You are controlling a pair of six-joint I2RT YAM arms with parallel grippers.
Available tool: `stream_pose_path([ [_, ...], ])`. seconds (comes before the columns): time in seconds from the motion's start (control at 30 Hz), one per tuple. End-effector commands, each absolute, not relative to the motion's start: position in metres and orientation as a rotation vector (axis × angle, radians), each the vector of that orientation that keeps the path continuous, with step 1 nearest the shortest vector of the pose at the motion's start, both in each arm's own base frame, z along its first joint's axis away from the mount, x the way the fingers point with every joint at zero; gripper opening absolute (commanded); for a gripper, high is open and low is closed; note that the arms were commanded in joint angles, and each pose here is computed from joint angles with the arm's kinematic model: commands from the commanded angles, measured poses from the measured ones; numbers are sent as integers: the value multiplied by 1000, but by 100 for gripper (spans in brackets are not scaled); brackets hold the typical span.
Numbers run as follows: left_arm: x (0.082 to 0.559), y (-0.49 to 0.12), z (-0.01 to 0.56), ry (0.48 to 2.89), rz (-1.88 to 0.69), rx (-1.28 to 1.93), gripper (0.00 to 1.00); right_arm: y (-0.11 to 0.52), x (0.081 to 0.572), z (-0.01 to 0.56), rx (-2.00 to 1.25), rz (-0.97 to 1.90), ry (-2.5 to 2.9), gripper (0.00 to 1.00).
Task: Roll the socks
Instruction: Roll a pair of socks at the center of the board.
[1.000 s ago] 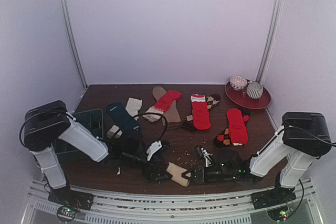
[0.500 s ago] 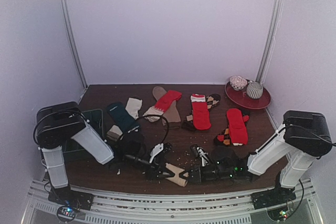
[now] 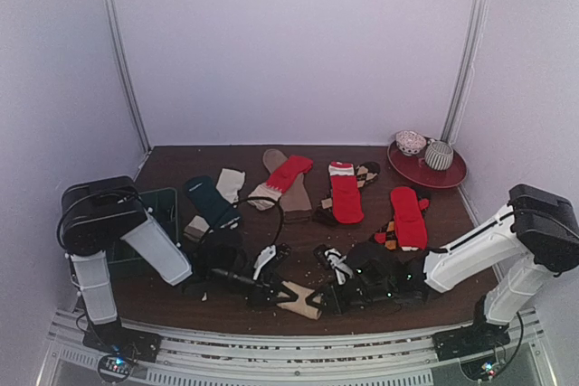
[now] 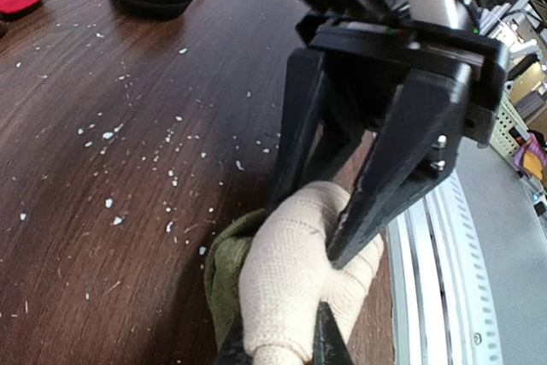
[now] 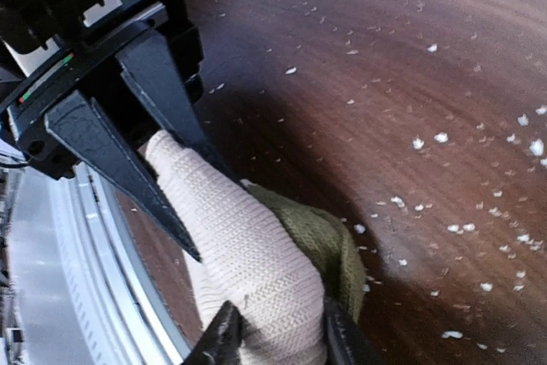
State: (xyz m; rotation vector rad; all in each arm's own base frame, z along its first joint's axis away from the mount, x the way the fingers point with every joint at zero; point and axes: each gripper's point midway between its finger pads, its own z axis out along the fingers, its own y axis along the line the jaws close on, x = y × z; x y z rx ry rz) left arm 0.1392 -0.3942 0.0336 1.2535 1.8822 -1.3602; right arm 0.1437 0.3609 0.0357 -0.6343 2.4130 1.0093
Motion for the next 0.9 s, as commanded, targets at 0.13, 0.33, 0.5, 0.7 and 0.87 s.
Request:
stream_pose_path([
  [0.13,109,-336,-53,2383,-1222,1186,0,325,162,58,-1046,511,2178,42],
  [0.33,109,-334,-55,2397,-1203,1183,0,336,134,79,-1335,517,1905,51],
  [0.5,109,-335,-57,2404,-1201,1195,0,346,120,73,-1430,543,1853,53],
  [0.7,109,-336,-58,2405,-1199,1205,0,358,119,66,-1487,495,1827,58],
  [0.87,109,-336,-58,2400,-1202,1214,0,369,114,64,-1532,510,1805,63],
])
